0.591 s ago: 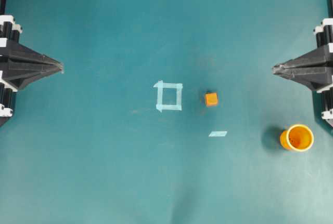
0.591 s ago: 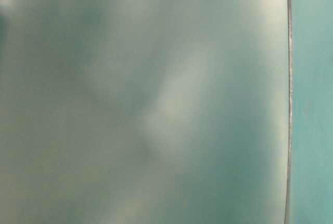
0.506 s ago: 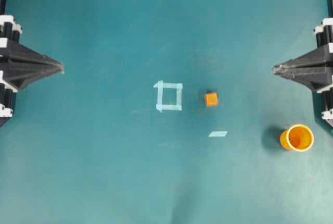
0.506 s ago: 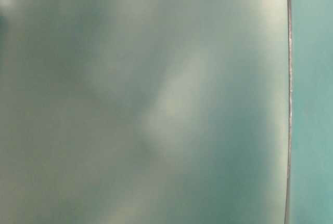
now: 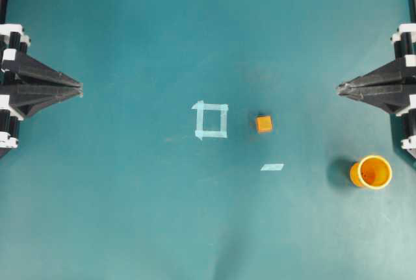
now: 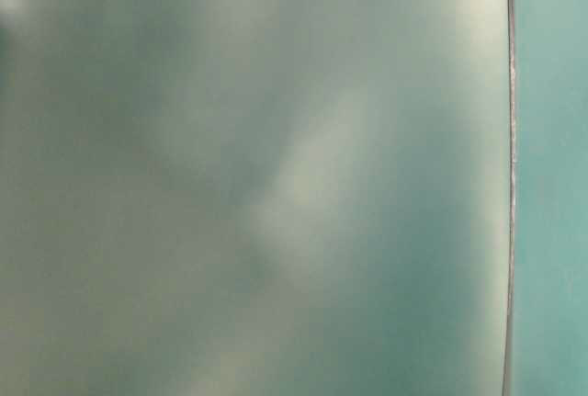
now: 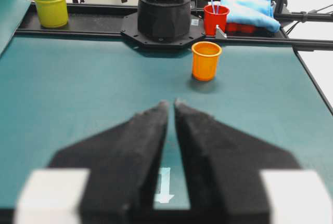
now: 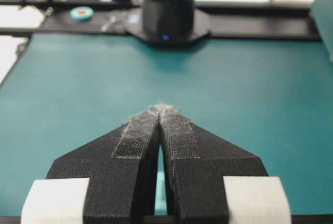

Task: Move the cup toward the block with left arm.

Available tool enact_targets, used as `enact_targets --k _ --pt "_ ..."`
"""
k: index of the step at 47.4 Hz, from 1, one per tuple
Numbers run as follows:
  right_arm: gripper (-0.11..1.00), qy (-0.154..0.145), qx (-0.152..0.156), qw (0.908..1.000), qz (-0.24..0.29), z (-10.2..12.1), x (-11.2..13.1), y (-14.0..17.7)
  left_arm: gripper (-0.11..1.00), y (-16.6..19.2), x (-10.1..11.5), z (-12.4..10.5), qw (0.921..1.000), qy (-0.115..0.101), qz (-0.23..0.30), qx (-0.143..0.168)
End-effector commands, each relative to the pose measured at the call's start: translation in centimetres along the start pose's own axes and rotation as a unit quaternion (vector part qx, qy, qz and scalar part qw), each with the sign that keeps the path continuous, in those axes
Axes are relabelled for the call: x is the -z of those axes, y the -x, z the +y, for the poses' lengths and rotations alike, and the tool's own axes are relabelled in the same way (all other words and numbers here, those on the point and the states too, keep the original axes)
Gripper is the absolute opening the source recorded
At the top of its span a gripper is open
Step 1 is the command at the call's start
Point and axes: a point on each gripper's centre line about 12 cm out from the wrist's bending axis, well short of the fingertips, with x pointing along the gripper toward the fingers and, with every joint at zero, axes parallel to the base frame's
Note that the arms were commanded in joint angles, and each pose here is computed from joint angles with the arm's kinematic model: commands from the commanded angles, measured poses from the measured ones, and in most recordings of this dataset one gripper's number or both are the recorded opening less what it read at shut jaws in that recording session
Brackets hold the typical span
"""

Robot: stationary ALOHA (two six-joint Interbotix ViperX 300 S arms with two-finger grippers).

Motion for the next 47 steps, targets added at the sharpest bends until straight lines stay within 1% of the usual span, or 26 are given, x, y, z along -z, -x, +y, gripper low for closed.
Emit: enact_targets --k 1,4,6,12,14,21,26,31,35,39,42,47 --pt "0.00 0.002 -0.001 0.9999 -0.016 0.0 -1.2 -0.2 0.20 -0.3 -0.9 -0.1 0.9999 -0.001 -0.011 0.002" --pt "0.00 0.001 -0.001 0.9999 -0.016 0.0 -1.2 -0.2 0.28 -0.3 -0.9 -0.1 0.9999 -0.001 -0.011 0.002" --pt "0.00 0.002 0.000 0.9999 -0.016 0.0 -1.2 -0.2 0.35 -0.3 -0.9 -0.1 0.9999 -0.001 -0.011 0.002" --pt "0.00 0.002 0.000 0.9999 -0.016 0.0 -1.2 -0.2 0.47 -0.3 -1.0 -0.1 0.9999 -0.001 -0.011 0.002" --pt "0.00 0.002 0.000 0.9999 -0.016 0.0 -1.2 -0.2 0.49 -0.3 -1.0 -0.1 0.9999 -0.001 -0.011 0.002" --pt "0.00 0.002 -0.001 0.9999 -0.016 0.0 -1.2 -0.2 0.50 -0.3 -0.9 0.0 1.0000 -0.002 -0.008 0.001" --pt "0.00 0.002 -0.001 0.9999 -0.016 0.0 -1.2 -0.2 0.56 -0.3 -0.8 0.1 1.0000 -0.001 -0.002 -0.002" --pt "0.00 0.002 0.000 0.9999 -0.016 0.0 -1.2 -0.2 0.67 -0.4 -0.6 0.4 0.9999 0.003 0.003 -0.009" --pt "0.00 0.002 -0.001 0.9999 -0.016 0.0 -1.2 -0.2 0.76 -0.4 -0.9 0.6 0.9998 0.011 0.000 -0.015" --pt "0.00 0.002 -0.001 0.9999 -0.017 0.0 -1.3 -0.1 0.82 -0.9 -0.9 0.8 0.9995 0.023 0.007 -0.020" --pt "0.00 0.002 -0.001 0.9999 -0.016 0.0 -1.2 -0.2 0.82 -1.7 -0.6 0.9 0.9991 0.030 0.021 -0.021" --pt "0.00 0.002 0.000 0.9999 -0.016 0.0 -1.2 -0.2 0.81 -3.9 0.1 0.4 0.9978 0.041 0.050 -0.012"
